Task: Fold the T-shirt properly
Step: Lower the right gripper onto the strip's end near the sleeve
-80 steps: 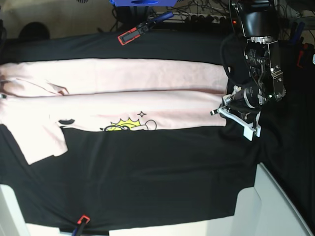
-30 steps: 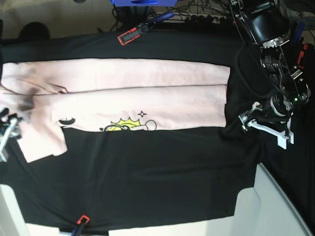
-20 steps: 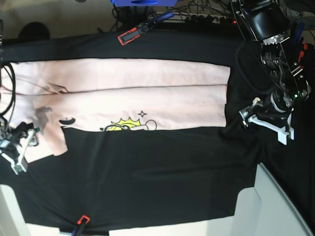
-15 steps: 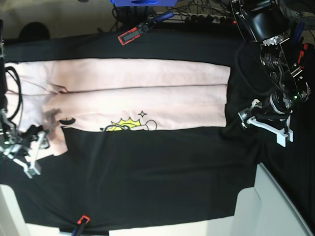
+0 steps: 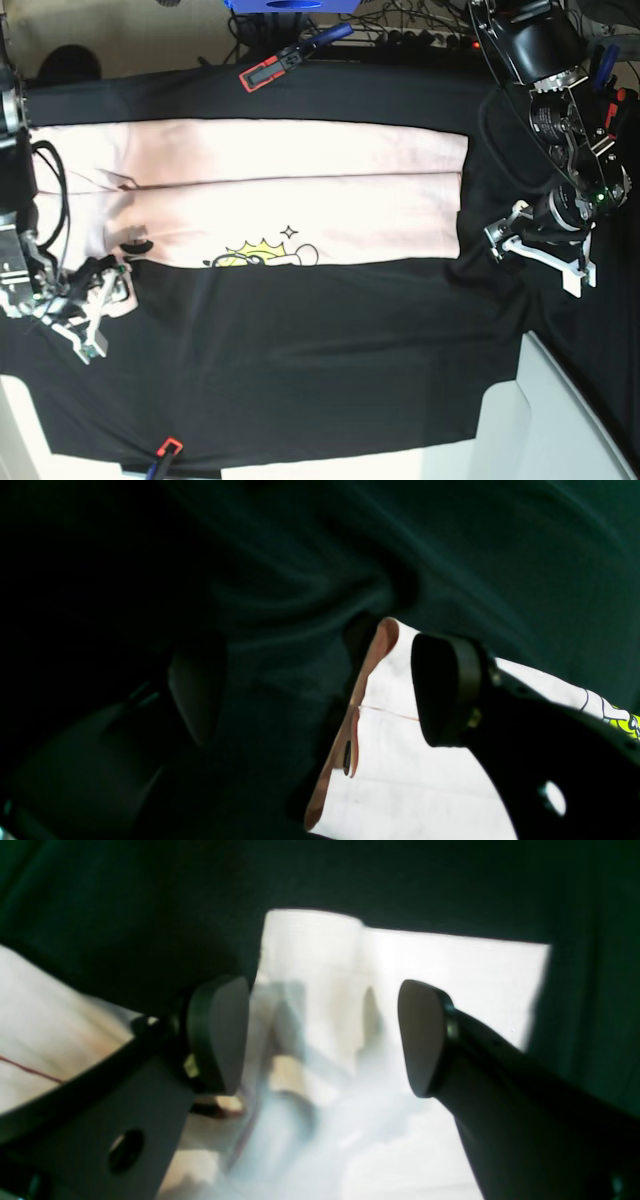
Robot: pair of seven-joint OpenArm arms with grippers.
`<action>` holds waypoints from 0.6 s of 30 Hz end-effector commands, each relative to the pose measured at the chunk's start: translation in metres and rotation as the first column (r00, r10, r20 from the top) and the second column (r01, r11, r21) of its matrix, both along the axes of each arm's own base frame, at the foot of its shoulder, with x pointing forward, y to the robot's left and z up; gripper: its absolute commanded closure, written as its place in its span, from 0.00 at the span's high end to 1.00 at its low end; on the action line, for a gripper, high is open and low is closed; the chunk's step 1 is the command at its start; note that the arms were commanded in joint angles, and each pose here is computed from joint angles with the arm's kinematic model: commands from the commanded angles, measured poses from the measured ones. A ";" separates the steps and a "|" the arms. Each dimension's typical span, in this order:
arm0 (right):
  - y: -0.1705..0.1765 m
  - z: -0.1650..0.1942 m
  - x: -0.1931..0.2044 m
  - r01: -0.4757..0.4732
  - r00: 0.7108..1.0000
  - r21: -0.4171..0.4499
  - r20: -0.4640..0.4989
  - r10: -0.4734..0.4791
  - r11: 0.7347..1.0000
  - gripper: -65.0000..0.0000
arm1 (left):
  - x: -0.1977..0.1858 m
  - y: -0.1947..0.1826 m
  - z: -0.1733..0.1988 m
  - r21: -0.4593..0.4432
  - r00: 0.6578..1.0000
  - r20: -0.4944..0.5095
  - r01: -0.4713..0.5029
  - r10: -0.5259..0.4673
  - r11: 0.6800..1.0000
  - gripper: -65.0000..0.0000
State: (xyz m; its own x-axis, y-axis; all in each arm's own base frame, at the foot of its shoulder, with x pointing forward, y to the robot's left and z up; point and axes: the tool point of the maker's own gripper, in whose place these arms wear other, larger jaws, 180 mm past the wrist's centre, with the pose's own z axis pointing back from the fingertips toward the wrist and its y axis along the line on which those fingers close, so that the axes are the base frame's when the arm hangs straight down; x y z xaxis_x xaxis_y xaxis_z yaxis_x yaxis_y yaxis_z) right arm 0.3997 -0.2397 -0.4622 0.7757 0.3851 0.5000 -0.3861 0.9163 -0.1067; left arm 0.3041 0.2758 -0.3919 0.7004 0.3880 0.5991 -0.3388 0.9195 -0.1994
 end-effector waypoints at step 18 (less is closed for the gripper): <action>0.002 -0.009 0.006 0.006 1.000 0.029 0.025 -0.007 1.000 0.04 | 0.009 0.005 0.013 0.017 0.999 0.044 0.000 -0.001 1.000 0.86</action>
